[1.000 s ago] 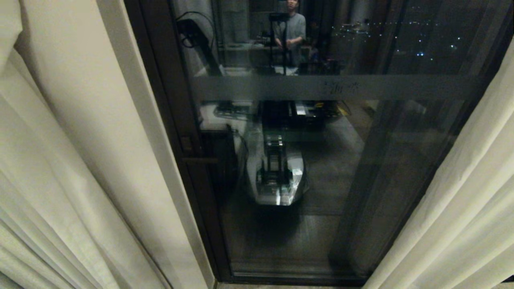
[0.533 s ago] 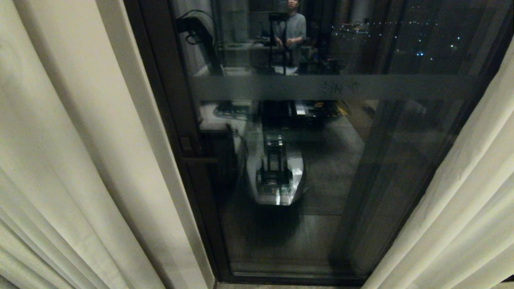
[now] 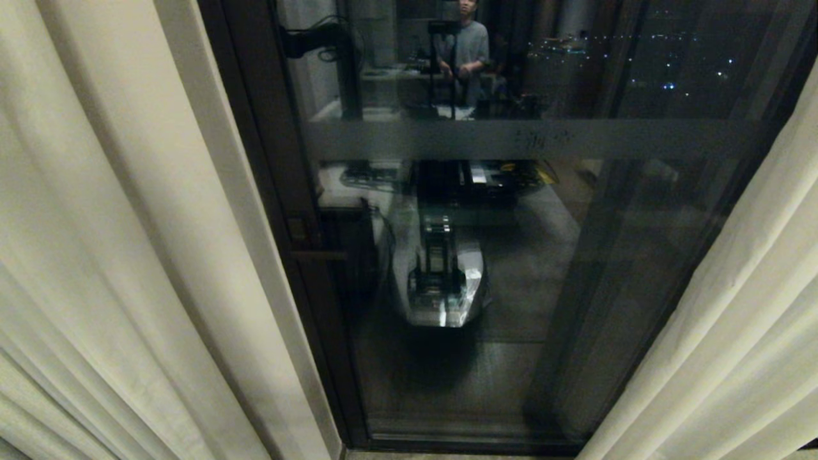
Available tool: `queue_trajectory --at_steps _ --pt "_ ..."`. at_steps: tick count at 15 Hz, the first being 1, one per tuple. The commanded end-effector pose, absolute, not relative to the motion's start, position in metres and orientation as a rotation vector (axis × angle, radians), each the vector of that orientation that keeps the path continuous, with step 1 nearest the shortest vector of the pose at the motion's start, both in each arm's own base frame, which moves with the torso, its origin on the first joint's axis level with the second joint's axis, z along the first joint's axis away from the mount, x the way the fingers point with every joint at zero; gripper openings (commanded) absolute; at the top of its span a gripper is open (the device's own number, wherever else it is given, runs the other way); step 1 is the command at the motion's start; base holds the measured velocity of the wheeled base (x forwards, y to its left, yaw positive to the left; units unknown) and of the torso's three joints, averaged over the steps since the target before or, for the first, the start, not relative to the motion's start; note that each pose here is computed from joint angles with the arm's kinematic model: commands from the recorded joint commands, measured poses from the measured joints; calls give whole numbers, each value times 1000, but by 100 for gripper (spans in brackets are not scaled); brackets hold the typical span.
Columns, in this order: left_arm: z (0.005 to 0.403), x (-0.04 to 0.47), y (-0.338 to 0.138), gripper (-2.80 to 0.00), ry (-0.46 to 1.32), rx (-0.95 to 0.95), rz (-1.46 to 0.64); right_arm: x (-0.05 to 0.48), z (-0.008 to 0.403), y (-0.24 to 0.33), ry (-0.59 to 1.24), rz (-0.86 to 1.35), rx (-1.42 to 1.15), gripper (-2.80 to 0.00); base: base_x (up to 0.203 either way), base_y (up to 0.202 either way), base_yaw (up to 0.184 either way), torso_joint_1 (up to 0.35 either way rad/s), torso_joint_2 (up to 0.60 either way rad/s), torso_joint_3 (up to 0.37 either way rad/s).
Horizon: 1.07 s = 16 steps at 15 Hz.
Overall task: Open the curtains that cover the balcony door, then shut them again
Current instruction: Pull the inner curtains open on both sides
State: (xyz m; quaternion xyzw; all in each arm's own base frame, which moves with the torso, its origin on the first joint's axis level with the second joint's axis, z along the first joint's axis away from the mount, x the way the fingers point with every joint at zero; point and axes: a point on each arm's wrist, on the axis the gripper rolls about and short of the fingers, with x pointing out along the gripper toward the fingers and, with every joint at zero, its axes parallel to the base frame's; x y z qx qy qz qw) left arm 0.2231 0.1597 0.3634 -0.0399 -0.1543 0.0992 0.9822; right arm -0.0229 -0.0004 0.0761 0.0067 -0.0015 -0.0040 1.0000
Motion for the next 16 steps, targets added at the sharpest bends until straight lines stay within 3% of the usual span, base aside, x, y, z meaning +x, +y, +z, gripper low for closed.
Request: queue_trajectory --at_steps 1,3,6,7,16 --pt "353 171 121 0 -307 -77 203 -23 76 0 -3 -9 14 -280 0 0 0 0 0 0" --pt "331 149 105 0 -273 -92 215 -23 76 0 -2 -8 14 -280 0 0 0 0 0 0" --pt "328 144 101 0 -274 -87 210 -23 76 0 -3 -8 14 -280 0 0 0 0 0 0" --pt "328 144 101 -280 -273 -88 210 -23 76 0 -2 -8 14 -280 0 0 0 0 0 0" --pt "323 151 104 -280 -246 -104 201 -23 76 0 -3 -8 14 -280 0 0 0 0 0 0"
